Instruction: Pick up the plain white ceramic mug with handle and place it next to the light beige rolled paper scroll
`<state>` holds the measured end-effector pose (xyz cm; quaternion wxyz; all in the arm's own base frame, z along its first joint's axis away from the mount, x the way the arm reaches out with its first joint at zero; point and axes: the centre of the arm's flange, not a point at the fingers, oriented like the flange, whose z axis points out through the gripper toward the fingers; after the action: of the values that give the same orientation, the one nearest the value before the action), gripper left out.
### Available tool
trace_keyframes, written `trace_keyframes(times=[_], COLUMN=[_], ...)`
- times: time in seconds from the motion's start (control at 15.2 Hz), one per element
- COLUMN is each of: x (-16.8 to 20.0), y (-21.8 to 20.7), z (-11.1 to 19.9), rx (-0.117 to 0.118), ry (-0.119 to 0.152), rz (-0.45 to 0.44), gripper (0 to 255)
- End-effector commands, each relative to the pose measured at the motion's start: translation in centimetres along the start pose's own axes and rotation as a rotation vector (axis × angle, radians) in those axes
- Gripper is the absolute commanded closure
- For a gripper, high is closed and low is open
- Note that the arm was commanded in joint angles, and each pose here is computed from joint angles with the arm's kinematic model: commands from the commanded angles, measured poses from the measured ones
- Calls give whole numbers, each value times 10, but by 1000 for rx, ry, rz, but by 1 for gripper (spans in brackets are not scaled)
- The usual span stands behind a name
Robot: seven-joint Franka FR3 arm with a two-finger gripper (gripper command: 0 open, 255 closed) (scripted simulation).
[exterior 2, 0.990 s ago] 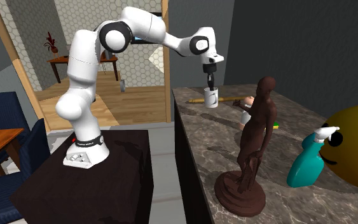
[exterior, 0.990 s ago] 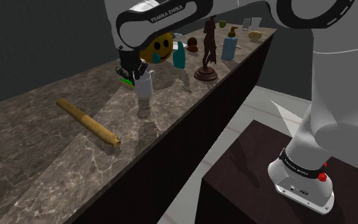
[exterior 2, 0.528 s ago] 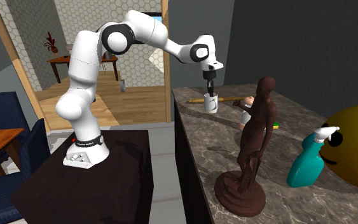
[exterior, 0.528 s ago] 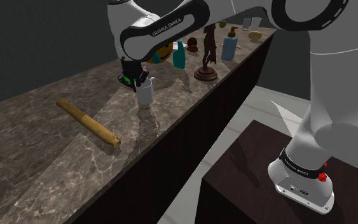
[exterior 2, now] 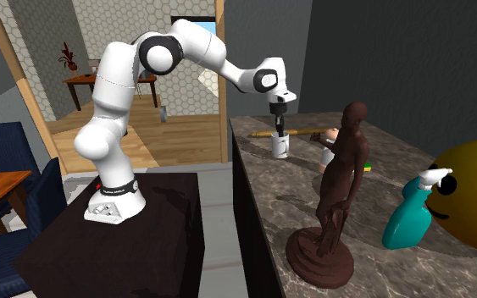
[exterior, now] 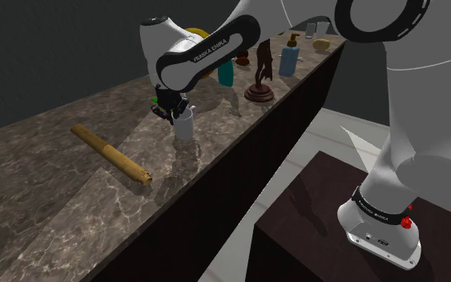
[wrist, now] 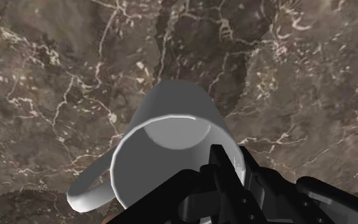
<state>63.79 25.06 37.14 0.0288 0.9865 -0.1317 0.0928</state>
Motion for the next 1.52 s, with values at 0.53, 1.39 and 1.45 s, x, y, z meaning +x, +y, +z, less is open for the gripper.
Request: trace_keyframes(times=[0.53,1.39,1.45], x=[0,0,0], y=[0,0,0], z=[1,-49,-49], rx=[0,0,0], ry=[1,1,1], rz=[0,0,0], gripper=[0,0,0])
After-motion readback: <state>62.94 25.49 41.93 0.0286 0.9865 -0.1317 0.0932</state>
